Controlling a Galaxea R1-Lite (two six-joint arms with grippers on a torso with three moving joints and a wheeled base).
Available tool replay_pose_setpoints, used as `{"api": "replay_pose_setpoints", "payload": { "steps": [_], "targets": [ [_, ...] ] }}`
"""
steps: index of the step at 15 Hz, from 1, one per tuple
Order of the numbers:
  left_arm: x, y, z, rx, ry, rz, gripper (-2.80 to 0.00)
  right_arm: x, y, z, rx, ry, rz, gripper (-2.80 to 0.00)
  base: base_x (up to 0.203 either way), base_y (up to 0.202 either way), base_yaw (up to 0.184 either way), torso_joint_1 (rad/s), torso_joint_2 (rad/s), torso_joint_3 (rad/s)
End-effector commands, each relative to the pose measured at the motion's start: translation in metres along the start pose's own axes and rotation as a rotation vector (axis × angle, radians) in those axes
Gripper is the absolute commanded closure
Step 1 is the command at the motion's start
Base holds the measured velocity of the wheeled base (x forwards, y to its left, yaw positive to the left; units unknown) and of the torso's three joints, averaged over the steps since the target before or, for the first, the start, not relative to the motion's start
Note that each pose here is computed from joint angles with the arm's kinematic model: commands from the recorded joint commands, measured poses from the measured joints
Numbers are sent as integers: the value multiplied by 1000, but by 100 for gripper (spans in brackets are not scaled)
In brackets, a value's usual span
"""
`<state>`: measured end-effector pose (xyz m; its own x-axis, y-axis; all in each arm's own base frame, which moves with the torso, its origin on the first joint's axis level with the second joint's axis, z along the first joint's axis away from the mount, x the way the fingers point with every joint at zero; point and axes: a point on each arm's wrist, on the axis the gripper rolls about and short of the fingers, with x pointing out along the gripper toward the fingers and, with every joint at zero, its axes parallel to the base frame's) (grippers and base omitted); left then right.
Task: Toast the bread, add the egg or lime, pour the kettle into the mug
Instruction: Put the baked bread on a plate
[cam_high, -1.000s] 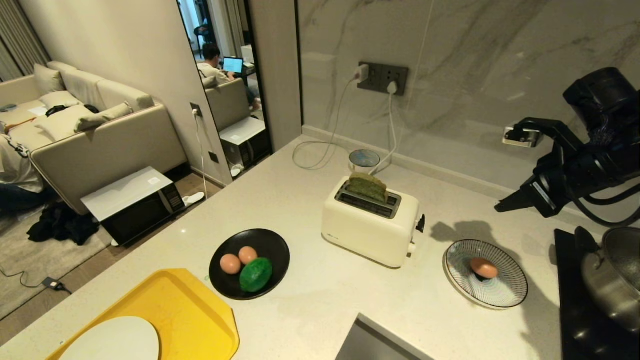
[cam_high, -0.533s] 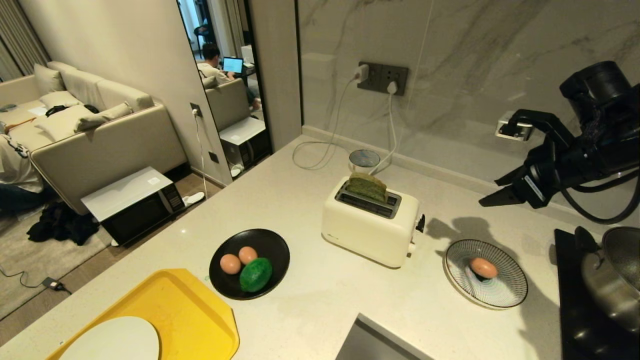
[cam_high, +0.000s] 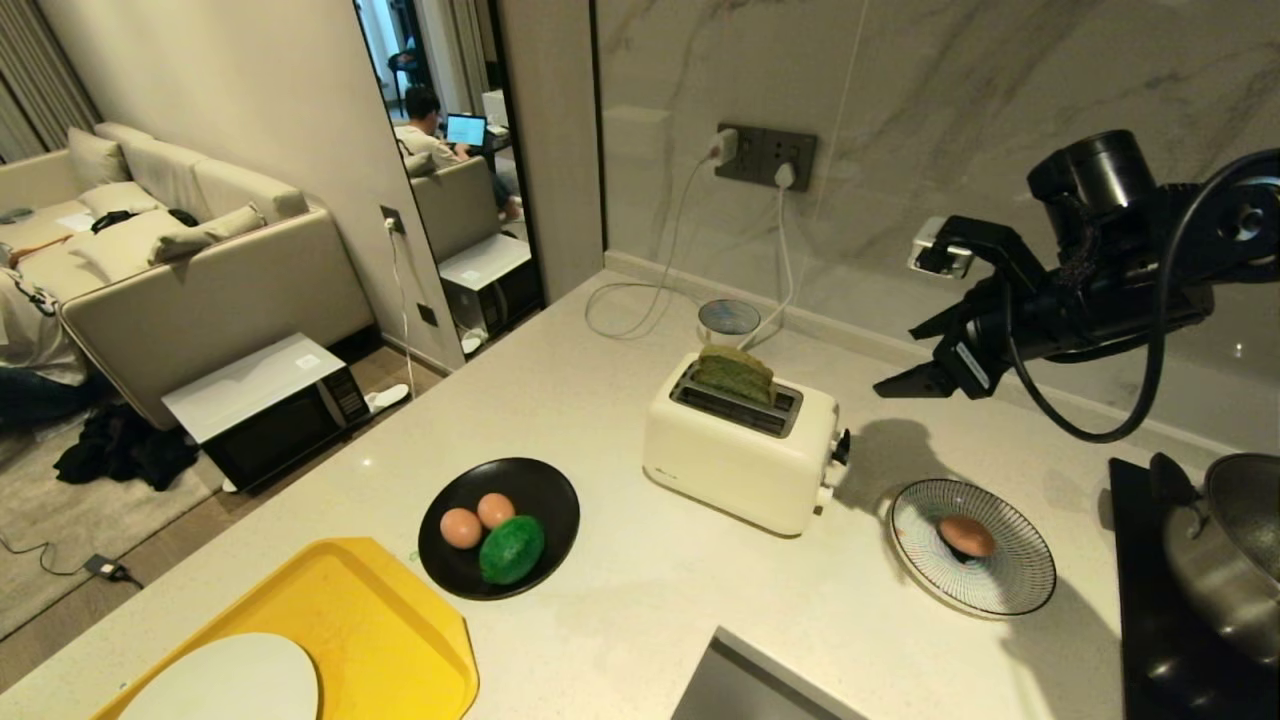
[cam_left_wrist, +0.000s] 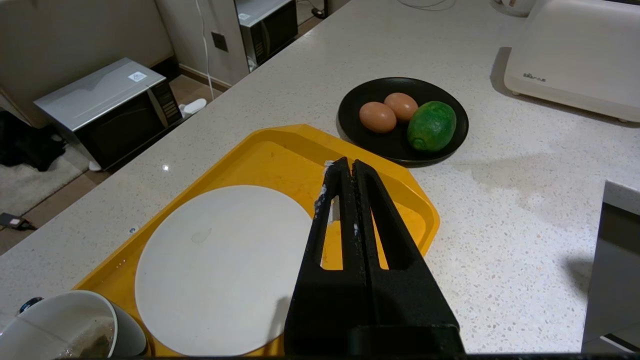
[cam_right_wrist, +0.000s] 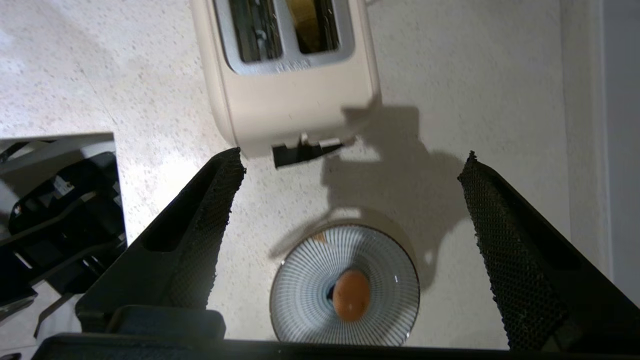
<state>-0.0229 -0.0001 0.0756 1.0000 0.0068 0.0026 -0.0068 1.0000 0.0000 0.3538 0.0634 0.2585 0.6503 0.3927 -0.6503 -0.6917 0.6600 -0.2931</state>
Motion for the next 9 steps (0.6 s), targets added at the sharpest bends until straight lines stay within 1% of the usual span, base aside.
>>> {"api": "replay_pose_setpoints", "payload": {
  "steps": [1, 3, 7, 8, 9],
  "targets": [
    [0, 0, 0, -2, -1, 1, 0, 19, 7, 10, -26, -2, 33, -280, 0, 0, 0, 0, 0, 0],
    [0, 0, 0, 0, -1, 1, 0, 32, 12, 21, -36, 3, 14, -280, 0, 0, 0, 0, 0, 0],
    [0, 0, 0, 0, -1, 1, 0, 59, 22, 39, -65, -13, 25, -280, 0, 0, 0, 0, 0, 0],
    [0, 0, 0, 0, -1, 1, 0, 67, 25, 43, -62, -7, 17, -280, 0, 0, 0, 0, 0, 0],
    [0, 0, 0, 0, -1, 1, 0, 76, 32, 47, -31, 2, 15, -280, 0, 0, 0, 0, 0, 0]
  ]
}}
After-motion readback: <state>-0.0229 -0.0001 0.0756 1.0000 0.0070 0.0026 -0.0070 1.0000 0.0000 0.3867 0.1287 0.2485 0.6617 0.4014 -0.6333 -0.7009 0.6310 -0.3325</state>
